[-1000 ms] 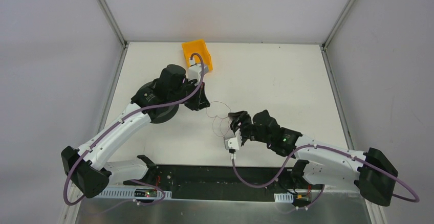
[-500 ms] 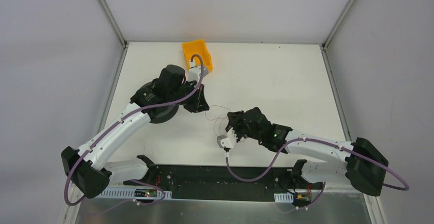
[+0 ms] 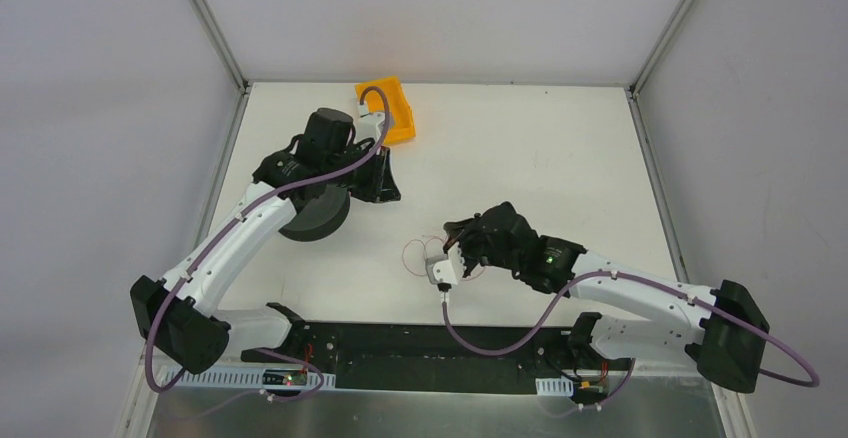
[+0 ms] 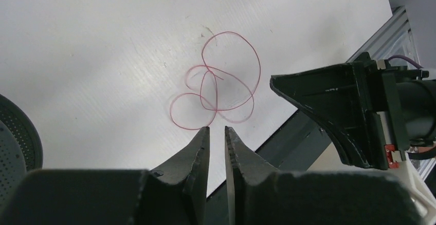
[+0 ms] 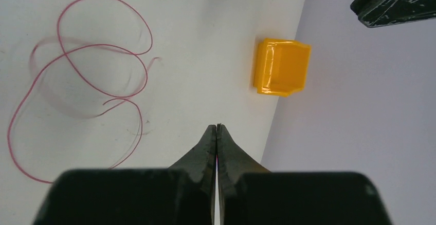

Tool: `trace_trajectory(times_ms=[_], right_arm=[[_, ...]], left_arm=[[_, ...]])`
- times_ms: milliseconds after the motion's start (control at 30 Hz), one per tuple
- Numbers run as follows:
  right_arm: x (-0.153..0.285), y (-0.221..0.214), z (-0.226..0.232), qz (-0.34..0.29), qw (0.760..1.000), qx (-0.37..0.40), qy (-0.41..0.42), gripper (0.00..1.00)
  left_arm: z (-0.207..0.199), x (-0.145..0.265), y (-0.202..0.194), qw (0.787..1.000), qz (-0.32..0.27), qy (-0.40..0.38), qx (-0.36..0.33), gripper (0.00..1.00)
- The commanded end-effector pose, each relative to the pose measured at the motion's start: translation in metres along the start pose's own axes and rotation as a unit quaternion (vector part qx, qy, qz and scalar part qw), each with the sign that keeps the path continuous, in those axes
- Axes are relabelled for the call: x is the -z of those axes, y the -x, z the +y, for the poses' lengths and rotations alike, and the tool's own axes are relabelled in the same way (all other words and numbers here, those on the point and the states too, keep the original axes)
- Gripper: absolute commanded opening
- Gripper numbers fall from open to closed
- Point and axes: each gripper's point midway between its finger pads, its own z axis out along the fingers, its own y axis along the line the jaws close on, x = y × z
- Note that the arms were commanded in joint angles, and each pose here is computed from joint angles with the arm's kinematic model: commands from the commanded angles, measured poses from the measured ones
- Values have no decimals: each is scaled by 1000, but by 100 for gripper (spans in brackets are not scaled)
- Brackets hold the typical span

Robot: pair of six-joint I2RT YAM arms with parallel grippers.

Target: Wrap the cables

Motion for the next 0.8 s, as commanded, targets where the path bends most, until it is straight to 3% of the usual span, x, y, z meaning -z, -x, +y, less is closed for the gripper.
trace_trajectory(times_ms=[0, 133, 233, 267, 333, 400, 433, 600, 767], right_arm=[[12, 21, -2, -44, 996, -82, 13, 0], [10, 26, -10, -54, 984, -170, -5, 0], [-1, 29, -22, -80, 947, -304, -58, 4], [-4, 27, -30, -85, 920, -373, -89, 11], [-8, 16, -46, -76, 826, -536, -157, 19], [-12, -4, -51, -36, 734, -644, -211, 24], [-16, -11, -47, -17, 700, -678, -223, 25], [-35, -33, -11, 55, 612, -757, -222, 25], [-22, -63, 22, 123, 469, -838, -249, 33]], left_arm=[[1, 4, 17, 1000, -12, 6, -16, 16], [11, -2, 12, 1000, -3, 23, -18, 19], [27, -11, 2, 998, 12, 55, -6, 21], [32, -13, -2, 998, 17, 65, 0, 21], [44, -14, -8, 995, 17, 97, 11, 22], [58, -10, -12, 991, 10, 133, 22, 24], [66, -7, -13, 988, 4, 152, 24, 24], [98, 21, -13, 970, -43, 241, 16, 26], [108, 49, -11, 955, -102, 280, 7, 29]])
